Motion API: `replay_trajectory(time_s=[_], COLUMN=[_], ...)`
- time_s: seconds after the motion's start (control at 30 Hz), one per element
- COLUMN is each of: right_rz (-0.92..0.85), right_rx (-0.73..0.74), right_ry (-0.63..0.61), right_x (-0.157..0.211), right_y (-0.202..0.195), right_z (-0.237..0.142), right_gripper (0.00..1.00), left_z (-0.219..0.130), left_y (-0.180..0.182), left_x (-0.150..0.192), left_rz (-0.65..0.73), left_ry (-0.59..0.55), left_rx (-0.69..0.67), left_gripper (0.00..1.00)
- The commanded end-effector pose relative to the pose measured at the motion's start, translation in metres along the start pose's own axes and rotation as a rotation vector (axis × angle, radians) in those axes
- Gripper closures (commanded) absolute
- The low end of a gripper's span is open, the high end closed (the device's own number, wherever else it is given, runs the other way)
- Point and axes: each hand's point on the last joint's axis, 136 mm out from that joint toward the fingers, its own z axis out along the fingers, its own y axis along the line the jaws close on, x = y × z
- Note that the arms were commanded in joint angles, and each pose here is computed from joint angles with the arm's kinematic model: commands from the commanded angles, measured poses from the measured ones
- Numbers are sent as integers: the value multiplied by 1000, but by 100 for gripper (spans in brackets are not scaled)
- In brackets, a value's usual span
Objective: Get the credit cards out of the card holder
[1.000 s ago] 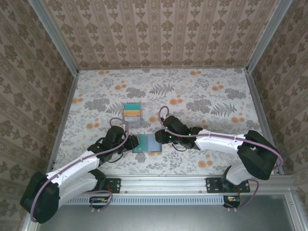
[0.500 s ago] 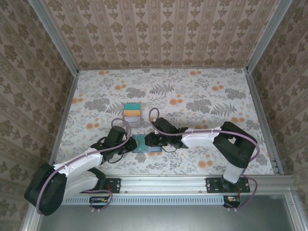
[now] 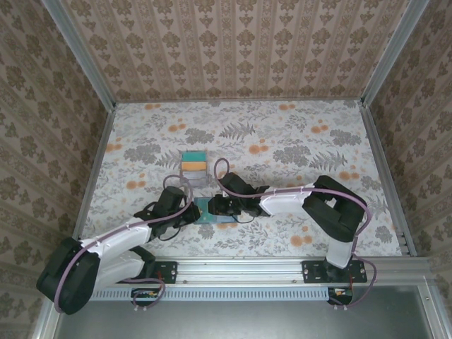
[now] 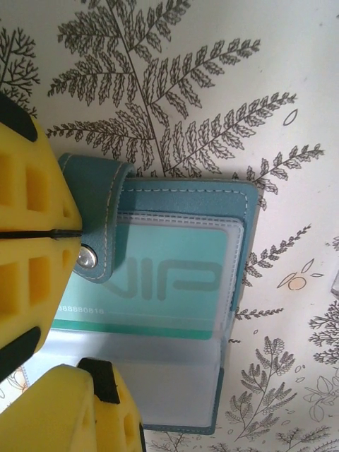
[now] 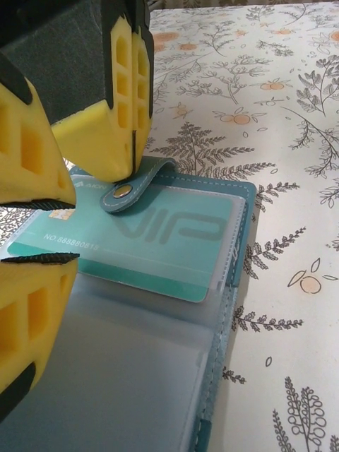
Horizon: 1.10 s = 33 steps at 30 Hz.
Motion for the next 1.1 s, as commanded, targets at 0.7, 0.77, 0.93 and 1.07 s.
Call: replay_trajectory(time_s=[0.7, 0.77, 0.93, 1.07], right_rz=[44, 50, 57, 67], right_rx=[63, 56, 59, 61], right_ry=[59, 58, 46, 19], right_x=[10, 10, 10, 8], right_y=[-12, -11, -13, -19], right_z=[19, 19, 16, 6], right_gripper=[83, 91, 100, 100], left_z=[5, 6, 5, 3], left_y=[9, 9, 13, 22], left_x=[11, 12, 12, 12], left_rz=[-9, -9, -17, -30], left_ry=[14, 15, 13, 5], left_rx=[-41, -42, -66, -110], left_gripper=[91, 91, 91, 94])
